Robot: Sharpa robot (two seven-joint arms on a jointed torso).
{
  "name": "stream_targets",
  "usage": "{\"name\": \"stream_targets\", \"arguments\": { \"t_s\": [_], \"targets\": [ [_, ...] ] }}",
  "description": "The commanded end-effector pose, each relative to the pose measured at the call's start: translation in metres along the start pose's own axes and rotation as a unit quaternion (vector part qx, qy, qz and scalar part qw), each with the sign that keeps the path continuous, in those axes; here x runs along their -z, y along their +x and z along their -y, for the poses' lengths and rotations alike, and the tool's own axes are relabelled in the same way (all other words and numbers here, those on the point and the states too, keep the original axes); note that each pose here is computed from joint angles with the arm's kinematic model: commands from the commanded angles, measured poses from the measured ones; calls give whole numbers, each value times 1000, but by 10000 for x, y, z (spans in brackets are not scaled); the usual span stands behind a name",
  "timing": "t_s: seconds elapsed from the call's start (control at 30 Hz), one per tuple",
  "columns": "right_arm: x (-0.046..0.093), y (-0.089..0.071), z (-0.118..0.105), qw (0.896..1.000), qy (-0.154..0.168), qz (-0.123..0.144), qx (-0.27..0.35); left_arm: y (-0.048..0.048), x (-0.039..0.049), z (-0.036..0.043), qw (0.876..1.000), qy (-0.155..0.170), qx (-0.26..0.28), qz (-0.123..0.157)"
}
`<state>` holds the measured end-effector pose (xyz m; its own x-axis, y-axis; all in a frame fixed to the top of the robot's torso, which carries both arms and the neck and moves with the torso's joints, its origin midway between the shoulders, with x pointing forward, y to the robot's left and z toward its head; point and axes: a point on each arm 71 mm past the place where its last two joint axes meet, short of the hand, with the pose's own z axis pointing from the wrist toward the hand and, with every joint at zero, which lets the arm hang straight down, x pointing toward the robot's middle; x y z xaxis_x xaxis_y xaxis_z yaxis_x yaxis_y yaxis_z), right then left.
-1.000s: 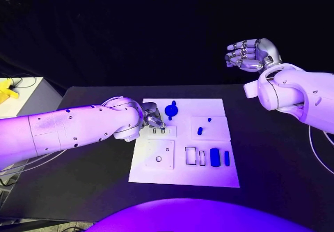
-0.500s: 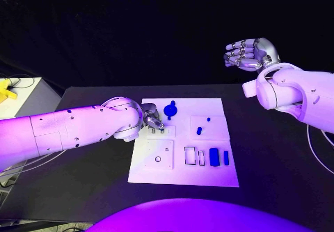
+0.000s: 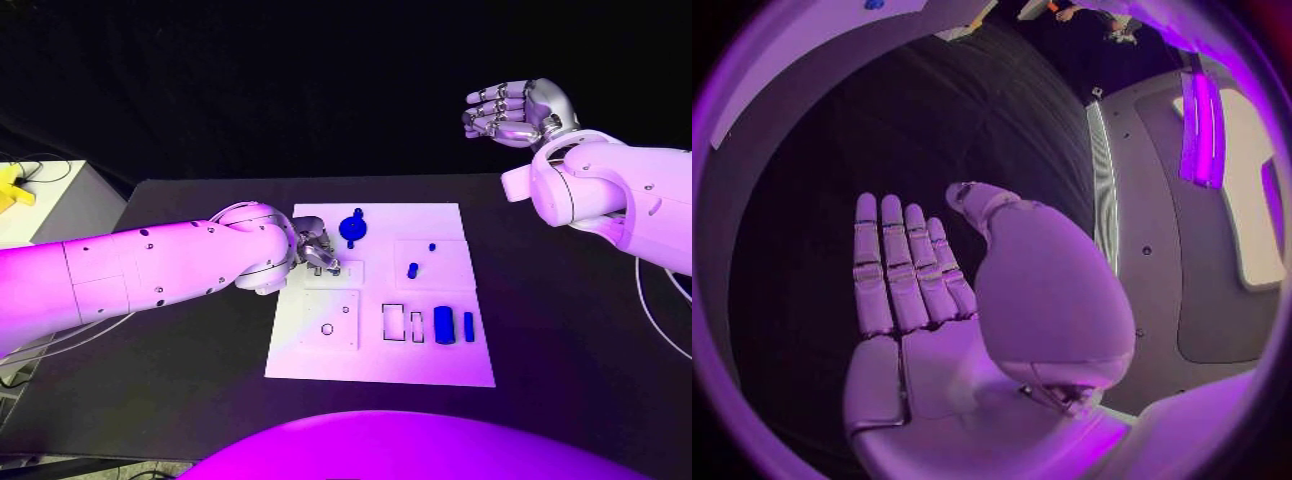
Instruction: Assemble the parts on the task board
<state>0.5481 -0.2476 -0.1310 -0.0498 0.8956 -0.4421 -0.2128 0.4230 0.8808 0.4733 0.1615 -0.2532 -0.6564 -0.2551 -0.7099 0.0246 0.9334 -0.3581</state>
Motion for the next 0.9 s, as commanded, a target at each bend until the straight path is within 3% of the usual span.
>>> {"name": "stream_targets", "arguments": {
  "t_s": [0.03, 0.9],
  "targets": [
    [1, 21, -14, 1000, -5, -12, -4, 20, 6, 13, 1000, 2, -10, -7],
    [1, 34, -9, 1000, 0, -17, -9, 38, -8, 11, 1000, 1, -13, -9]
  ]
}}
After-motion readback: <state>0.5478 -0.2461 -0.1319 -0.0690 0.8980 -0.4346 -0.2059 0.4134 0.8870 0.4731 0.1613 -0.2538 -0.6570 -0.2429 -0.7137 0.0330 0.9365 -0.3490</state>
